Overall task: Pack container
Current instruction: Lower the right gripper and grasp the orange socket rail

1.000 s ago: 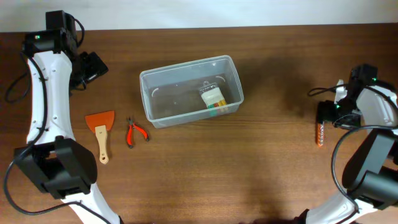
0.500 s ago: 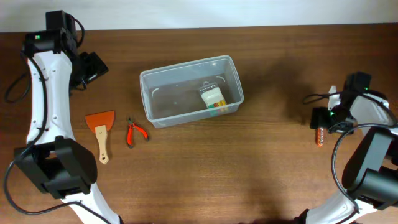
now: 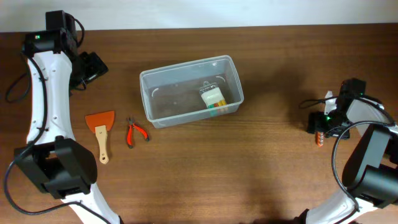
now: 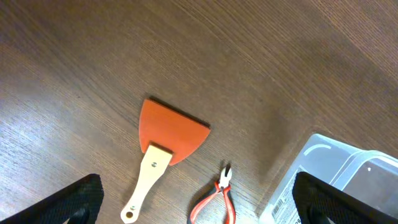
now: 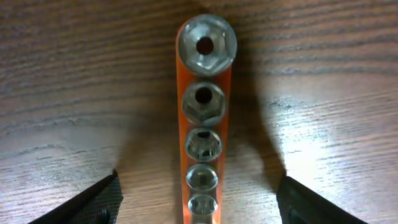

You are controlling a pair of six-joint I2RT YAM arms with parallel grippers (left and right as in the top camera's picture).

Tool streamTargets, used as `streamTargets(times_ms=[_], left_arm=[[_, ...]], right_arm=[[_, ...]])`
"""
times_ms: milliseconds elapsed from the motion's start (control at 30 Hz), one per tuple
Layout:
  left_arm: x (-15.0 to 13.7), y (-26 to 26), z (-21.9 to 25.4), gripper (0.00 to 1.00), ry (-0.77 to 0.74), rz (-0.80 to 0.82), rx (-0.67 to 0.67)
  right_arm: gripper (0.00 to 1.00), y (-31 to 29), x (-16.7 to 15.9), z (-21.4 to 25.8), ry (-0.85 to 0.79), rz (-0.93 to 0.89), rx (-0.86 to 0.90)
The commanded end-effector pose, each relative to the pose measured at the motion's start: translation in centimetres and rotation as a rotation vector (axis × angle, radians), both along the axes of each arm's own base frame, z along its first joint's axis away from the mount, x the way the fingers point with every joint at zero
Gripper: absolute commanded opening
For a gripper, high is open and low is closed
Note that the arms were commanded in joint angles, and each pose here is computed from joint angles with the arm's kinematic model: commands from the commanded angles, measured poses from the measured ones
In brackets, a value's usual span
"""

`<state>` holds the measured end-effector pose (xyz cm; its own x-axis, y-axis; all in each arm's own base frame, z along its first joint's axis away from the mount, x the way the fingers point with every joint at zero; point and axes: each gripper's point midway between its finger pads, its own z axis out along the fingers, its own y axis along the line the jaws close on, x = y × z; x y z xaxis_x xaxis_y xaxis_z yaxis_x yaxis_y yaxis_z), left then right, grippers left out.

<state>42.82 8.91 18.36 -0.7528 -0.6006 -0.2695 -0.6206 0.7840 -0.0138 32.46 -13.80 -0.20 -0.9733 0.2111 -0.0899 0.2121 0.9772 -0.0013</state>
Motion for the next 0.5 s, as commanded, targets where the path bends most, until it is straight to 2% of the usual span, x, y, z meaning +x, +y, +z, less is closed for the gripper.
streamTargets(times_ms=[0, 67, 167, 200, 300, 433, 467], left_arm=[[0.06, 0.24, 0.99, 0.99, -0.028, 0.016, 0.009], [0.06, 0.24, 0.97, 0.99, -0.028, 0.016, 0.009], [0.06, 0.24, 0.97, 0.99, -0.028, 0.016, 0.008], [0.06, 0.24, 0.97, 0.99, -0.028, 0.016, 0.008], [0.06, 0.24, 0.97, 0.99, -0.028, 0.016, 0.008], [0.06, 0.24, 0.99, 0.99, -0.028, 0.016, 0.008], [0.06, 0.24, 0.99, 0.99, -0.028, 0.016, 0.008]], right_arm=[[0.80, 0.31, -0.72, -1.20, 0.019, 0.003, 0.014], [0.80, 0.45, -1.02, -1.44, 0.027, -0.004, 0.019], [0.62, 0.49, -1.13, -1.51, 0.031, -0.004, 0.020], [0.59, 0.48, -1.13, -1.51, 0.031, -0.004, 0.019], [0.40, 0.42, -1.15, -1.51, 0.032, -0.005, 0.016], [0.28, 0.41, -1.12, -1.48, 0.031, -0.006, 0.016], [0.21, 0.37, -1.06, -1.42, 0.029, -0.020, 0.015]])
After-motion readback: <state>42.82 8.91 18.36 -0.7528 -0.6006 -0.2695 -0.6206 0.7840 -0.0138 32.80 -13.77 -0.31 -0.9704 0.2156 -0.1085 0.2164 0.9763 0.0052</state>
